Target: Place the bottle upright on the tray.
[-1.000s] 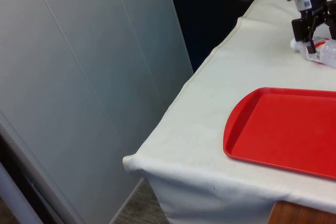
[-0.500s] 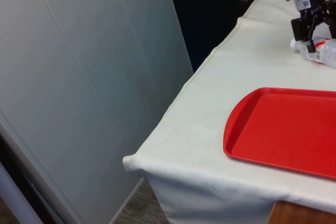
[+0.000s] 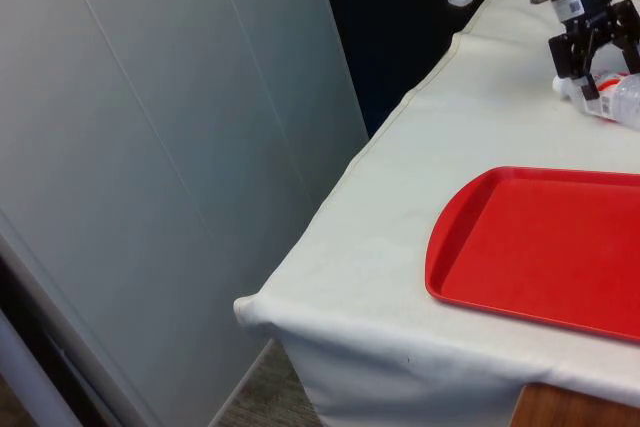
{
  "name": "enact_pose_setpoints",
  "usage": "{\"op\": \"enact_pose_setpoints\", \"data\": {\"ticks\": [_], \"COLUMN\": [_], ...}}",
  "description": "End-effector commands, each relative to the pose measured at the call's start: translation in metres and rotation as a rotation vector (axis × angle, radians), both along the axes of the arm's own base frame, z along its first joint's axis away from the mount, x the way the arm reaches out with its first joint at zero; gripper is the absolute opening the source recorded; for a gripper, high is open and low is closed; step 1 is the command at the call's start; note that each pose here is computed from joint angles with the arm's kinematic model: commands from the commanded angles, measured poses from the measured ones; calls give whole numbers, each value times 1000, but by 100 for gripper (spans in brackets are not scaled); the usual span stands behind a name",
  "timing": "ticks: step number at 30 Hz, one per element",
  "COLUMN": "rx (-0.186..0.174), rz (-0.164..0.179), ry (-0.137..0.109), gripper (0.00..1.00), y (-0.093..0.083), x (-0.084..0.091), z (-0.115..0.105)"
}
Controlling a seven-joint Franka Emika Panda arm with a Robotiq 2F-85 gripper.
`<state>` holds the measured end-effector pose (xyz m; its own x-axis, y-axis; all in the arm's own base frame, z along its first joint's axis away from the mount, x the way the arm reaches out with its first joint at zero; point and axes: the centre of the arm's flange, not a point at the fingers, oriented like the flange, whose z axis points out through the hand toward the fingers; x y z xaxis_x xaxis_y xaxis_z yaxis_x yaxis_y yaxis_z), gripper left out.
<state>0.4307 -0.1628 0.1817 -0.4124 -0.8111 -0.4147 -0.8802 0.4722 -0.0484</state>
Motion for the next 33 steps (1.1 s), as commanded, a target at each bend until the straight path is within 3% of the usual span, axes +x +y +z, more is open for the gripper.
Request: {"op": "enact_pose_setpoints", "data": {"ticks": [1,5,6,7,13,14,15,18,33], "rx": [14,32,24,37,73,66,78,98,101], "rz": [-3,-1,3,0,5,8,6,9,18], "ry": [-28,-45,-24,-48,-72,-53,-76,-91,-76], "gripper": [100,100,100,100,100,100,100,100,100], "y": [-2,-6,-4,-7,-15,-14,-16,-20,-20], "x": [2,0,-1,-1,-8,-10,-9,-13,-16], "z": [4,3,1,2,-4,-7,-5,-8,-12]}}
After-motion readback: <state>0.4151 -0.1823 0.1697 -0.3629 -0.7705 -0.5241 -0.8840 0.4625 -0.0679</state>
